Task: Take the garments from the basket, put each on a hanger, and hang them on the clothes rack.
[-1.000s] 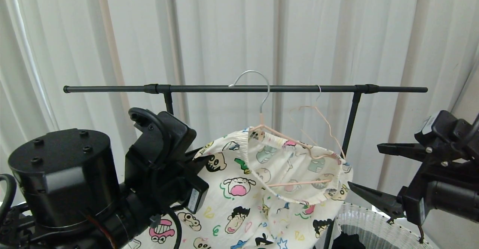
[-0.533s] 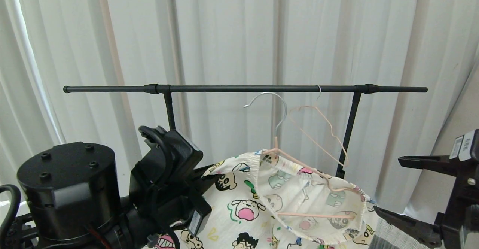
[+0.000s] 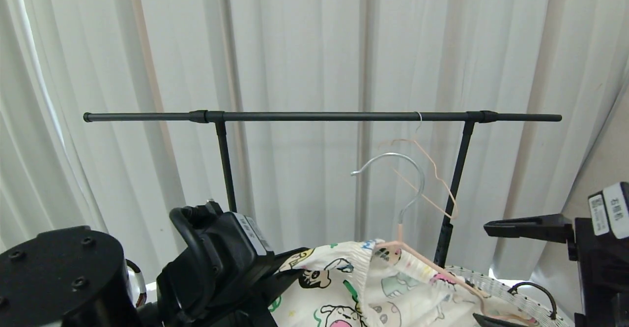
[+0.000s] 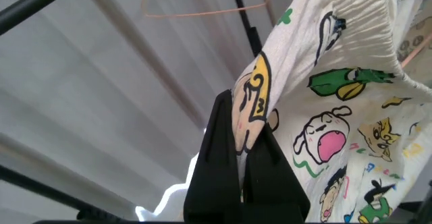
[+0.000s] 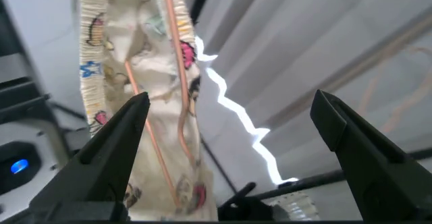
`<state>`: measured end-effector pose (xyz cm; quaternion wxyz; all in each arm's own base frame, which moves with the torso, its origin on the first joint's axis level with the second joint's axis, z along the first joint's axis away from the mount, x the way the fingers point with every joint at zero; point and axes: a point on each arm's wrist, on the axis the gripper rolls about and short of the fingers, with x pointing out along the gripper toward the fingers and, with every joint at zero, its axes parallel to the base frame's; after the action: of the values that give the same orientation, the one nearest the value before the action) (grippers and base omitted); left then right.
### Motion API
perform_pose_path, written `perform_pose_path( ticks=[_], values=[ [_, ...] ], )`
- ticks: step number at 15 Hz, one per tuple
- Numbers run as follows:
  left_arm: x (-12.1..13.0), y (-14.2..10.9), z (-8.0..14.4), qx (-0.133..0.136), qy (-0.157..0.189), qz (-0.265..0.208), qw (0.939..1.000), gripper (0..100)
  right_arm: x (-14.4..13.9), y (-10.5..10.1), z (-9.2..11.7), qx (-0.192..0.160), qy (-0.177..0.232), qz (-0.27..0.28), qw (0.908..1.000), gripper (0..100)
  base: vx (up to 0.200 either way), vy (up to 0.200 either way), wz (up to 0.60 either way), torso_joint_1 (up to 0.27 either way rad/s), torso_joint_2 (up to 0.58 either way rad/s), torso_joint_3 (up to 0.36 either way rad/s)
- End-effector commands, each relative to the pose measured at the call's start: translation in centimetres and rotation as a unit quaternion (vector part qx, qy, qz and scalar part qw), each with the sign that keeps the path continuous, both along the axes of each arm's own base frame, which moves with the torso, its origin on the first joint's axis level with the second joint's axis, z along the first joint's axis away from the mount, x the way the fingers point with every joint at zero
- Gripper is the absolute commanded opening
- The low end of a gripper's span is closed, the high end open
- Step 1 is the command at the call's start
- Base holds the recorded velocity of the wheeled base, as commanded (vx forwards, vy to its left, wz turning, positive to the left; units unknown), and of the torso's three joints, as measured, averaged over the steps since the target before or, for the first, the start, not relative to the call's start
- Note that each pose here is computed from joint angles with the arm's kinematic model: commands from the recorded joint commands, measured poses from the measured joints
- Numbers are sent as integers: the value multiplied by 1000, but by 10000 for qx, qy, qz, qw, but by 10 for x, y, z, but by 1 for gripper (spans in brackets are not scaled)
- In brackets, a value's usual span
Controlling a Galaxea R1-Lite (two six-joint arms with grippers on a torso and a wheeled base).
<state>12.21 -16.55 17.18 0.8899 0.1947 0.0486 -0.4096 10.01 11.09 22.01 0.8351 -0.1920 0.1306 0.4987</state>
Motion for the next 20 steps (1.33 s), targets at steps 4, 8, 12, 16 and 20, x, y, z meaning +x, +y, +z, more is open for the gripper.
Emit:
perform_pose_path(
  ticks=[4,8,12,16,20],
  values=[
    [-12,-6,7,-205,-161,-315,9992,0,0,10,-17,-498,731,340,9955,100,0,0,0,0,0,0],
    [-13,-5,8,-231,-178,-315,9991,0,5,17,-20,-566,813,350,9945,100,0,0,0,0,0,0],
    [-14,-6,8,-189,-238,-378,9988,0,4,20,-22,-617,849,433,9935,100,0,0,0,0,0,0],
    [-18,-8,8,-187,-242,-494,9983,0,5,22,-23,-636,862,425,9933,0,0,0,0,0,0,0],
    [-18,-8,8,-180,-239,-487,9984,0,5,20,-22,-607,839,408,9938,0,0,0,0,0,0,0]
  ],
)
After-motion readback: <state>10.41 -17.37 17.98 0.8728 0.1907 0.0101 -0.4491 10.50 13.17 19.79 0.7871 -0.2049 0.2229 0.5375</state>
